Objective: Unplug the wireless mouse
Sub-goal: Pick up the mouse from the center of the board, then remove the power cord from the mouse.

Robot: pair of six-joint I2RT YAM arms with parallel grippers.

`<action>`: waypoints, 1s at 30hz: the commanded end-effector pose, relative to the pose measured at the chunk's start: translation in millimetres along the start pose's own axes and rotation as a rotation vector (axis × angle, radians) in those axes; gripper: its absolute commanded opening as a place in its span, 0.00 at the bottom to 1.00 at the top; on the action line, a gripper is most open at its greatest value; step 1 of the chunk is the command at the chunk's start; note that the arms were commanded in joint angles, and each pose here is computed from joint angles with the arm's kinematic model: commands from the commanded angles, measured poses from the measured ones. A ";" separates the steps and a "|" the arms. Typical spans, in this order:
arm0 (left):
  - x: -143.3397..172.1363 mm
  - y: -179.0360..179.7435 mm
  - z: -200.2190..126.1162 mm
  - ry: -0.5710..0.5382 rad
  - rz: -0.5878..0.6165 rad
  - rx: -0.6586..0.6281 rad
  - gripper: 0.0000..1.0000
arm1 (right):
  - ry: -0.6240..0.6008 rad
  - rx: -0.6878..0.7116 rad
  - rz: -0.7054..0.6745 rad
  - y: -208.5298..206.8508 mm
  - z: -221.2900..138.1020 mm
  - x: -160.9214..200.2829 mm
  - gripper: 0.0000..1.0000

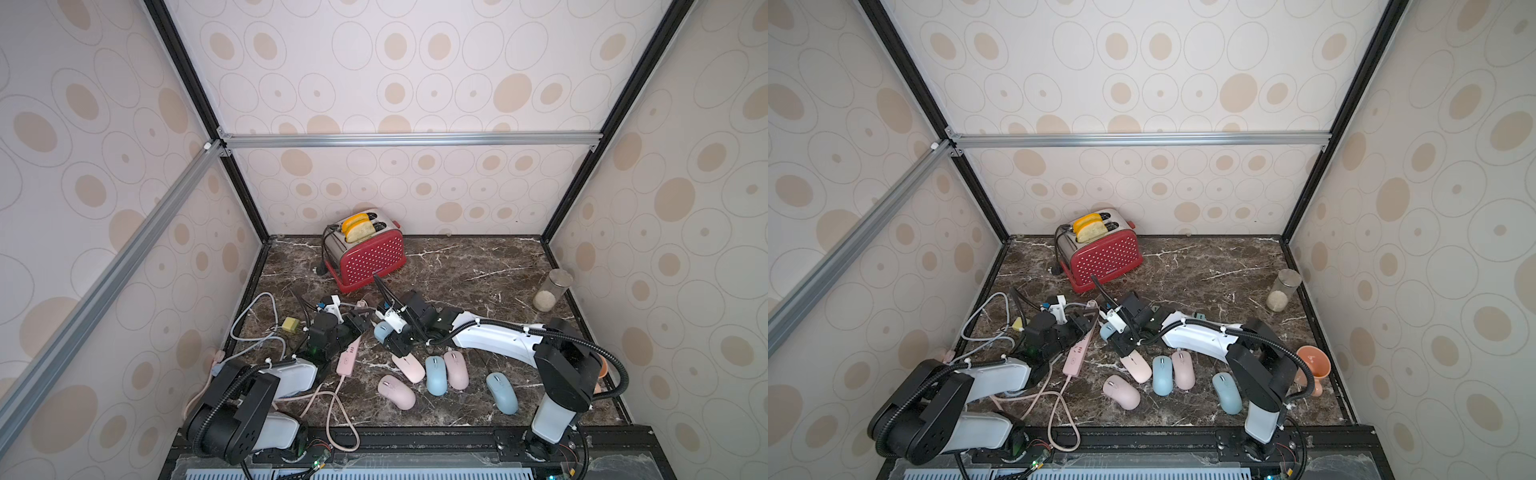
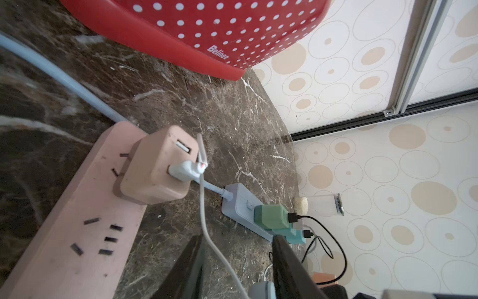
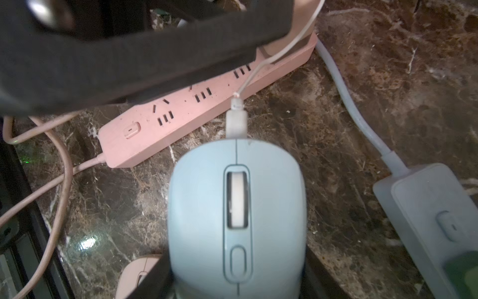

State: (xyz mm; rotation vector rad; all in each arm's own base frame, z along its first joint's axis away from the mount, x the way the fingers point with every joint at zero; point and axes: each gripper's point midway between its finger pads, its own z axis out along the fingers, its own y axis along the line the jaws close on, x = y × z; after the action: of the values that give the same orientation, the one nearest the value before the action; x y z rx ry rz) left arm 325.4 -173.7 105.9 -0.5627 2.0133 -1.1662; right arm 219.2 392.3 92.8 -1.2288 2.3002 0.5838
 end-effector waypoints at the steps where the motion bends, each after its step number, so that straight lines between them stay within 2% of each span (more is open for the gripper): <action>1: -5.7 -13.8 3.8 -0.028 -0.021 0.069 0.38 | -0.068 -0.024 -0.003 9.7 -12.0 -14.2 0.48; 12: -0.6 -20.2 8.3 -0.017 -0.086 0.127 0.29 | -0.090 -0.032 0.005 14.4 -6.6 -19.5 0.47; 23: 2.8 -21.2 2.2 -0.013 -0.068 0.106 0.20 | -0.107 -0.036 0.010 16.3 -4.5 -29.0 0.45; 30: 7.6 -19.0 2.1 0.000 -0.061 0.087 0.19 | -0.113 -0.034 0.010 17.0 -5.5 -35.5 0.45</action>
State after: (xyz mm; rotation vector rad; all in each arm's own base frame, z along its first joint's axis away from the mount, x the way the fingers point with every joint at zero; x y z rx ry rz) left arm 324.6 -187.4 116.0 -0.5963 1.9467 -1.2858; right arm 219.2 408.0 106.9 -1.1748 2.2549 0.6500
